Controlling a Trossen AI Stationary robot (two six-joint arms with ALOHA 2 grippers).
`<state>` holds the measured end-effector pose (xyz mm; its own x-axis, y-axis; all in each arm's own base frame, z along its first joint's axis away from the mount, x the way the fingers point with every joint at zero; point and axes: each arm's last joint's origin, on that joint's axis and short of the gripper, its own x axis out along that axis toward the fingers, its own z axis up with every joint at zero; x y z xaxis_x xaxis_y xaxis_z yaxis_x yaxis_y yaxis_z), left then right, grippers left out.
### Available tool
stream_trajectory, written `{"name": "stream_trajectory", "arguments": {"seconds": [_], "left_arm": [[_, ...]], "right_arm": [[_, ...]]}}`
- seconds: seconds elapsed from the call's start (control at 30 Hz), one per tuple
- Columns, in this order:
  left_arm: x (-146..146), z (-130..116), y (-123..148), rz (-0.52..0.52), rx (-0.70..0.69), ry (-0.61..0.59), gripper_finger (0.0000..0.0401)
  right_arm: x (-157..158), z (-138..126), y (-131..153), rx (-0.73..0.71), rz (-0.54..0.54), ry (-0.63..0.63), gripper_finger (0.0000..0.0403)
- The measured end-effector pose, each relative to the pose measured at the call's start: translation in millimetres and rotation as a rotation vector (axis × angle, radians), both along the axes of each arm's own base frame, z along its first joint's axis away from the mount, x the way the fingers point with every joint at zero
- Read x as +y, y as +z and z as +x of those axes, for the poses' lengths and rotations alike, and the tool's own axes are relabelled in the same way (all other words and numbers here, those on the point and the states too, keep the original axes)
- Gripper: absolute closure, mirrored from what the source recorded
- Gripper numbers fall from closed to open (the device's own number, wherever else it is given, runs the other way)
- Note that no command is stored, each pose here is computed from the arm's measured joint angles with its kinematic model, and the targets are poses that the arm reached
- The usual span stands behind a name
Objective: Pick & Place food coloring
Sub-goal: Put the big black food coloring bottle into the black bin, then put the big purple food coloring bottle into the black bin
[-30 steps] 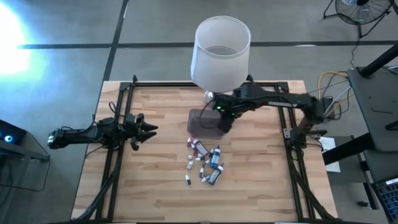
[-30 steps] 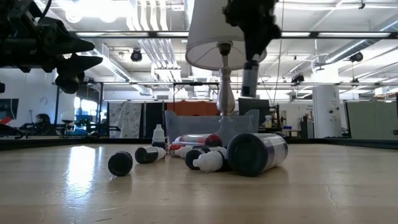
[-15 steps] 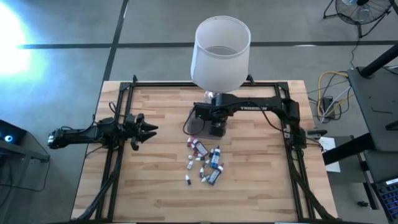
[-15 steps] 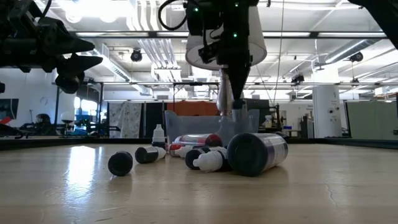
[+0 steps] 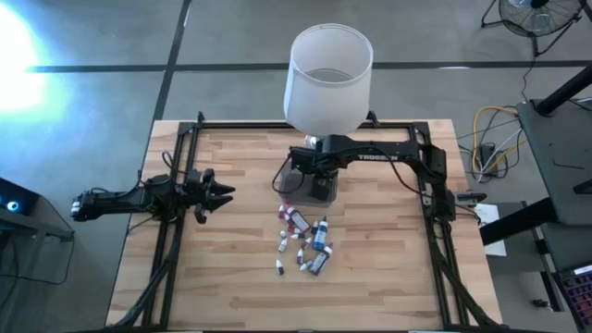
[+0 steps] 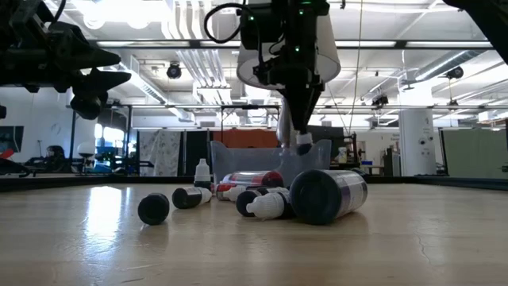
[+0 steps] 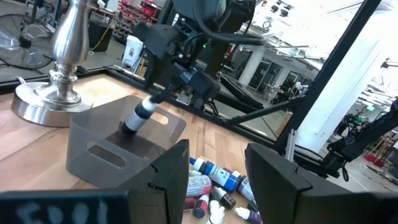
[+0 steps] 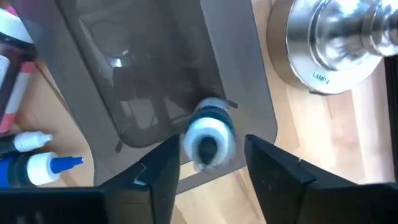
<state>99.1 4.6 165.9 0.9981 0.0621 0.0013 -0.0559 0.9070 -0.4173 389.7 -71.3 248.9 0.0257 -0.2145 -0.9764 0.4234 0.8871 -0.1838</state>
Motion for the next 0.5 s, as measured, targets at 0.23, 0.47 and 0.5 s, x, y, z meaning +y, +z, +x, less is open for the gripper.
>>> {"name": "stream_trajectory", "arguments": {"seconds": [0.23, 0.47, 0.5], "left_arm": [[0, 0, 0, 0.0, 0.0, 0.0, 0.0266], [0, 0, 0, 0.0, 0.0, 0.0, 0.0266], [0, 0, 0, 0.0, 0.0, 0.0, 0.0266]], "right_arm": [[0, -7, -7, 0.08, -0.056, -0.001, 0.0205], [-1, -13, 9, 0.041, -0.122, -0.005, 0.0209], [-1, -15, 12, 0.033, -0.129, -0.006, 0.0208]]}}
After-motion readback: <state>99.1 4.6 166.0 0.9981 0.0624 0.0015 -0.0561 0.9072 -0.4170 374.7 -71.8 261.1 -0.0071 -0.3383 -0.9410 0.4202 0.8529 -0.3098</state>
